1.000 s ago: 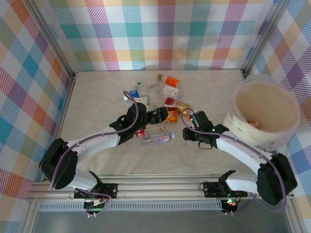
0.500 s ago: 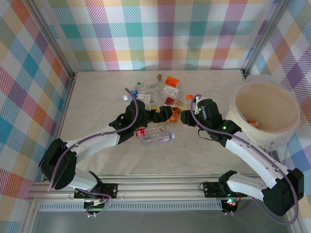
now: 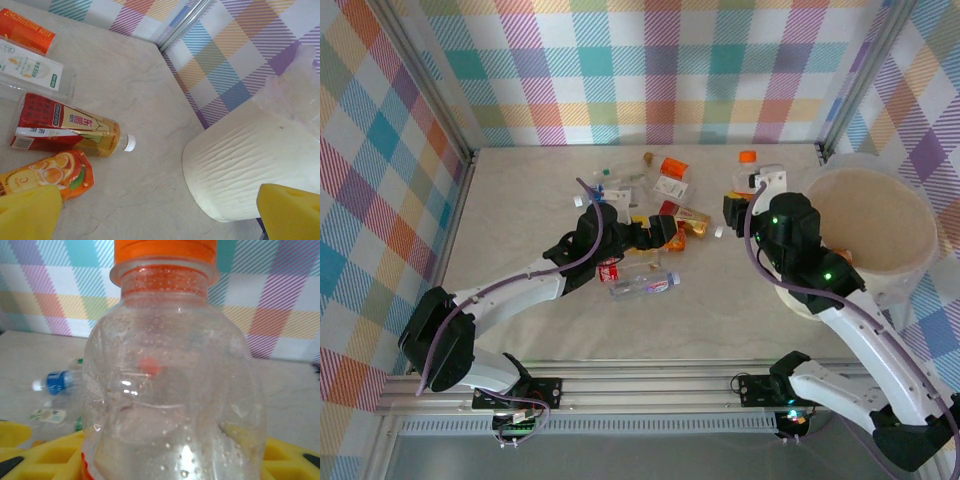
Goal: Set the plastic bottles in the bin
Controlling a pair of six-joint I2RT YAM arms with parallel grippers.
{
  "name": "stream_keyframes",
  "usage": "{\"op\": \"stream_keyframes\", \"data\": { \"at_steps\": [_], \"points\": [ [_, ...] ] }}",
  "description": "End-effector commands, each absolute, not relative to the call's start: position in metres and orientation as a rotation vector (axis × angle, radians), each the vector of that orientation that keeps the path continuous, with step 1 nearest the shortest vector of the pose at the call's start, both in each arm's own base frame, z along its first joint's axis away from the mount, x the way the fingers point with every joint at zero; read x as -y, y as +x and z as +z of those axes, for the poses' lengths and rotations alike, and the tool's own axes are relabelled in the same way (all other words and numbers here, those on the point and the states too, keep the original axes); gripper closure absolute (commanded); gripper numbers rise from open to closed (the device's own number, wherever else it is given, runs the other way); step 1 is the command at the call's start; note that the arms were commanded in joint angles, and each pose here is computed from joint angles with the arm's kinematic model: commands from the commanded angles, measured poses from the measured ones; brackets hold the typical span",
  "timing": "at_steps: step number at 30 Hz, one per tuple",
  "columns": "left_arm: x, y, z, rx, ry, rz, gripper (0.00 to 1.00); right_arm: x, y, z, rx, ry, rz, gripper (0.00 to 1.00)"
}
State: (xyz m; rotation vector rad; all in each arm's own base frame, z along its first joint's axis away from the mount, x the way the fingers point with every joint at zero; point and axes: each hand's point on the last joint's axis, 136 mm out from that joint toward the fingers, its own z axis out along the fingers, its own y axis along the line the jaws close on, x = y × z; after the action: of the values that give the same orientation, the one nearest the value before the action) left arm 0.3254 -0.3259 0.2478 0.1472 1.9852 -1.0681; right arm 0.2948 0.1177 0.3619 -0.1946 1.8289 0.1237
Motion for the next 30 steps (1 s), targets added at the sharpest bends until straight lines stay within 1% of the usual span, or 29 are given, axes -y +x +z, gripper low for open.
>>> {"op": "stream_keyframes", "data": {
  "at_steps": [1, 5, 10, 15, 23, 30],
  "points": [
    [0.331, 0.333, 0.266, -1.937, 0.131, -1.080, 0.00, -0.085, 0.295, 0.396, -1.725, -0.166, -0.075, 0.63],
    [0.333, 0.336, 0.264, -1.949, 0.119, -1.078, 0.00, -0.055, 0.294, 0.411, -1.704, -0.129, -0.199, 0.64],
    [0.334, 0.339, 0.258, -1.967, 0.089, -1.078, 0.00, -0.009, 0.288, 0.416, -1.757, -0.027, -0.321, 0.64],
    [0.337, 0.342, 0.253, -1.979, 0.062, -1.094, 0.00, 0.029, 0.287, 0.402, -1.801, 0.077, -0.426, 0.64],
    [0.341, 0.343, 0.249, -2.013, 0.044, -1.113, 0.00, 0.103, 0.296, 0.376, -1.856, 0.355, -0.567, 0.64],
    [0.339, 0.344, 0.237, -2.068, 0.001, -1.093, 0.00, 0.151, 0.273, 0.360, -1.778, 0.607, -0.615, 0.62]
  ]
}}
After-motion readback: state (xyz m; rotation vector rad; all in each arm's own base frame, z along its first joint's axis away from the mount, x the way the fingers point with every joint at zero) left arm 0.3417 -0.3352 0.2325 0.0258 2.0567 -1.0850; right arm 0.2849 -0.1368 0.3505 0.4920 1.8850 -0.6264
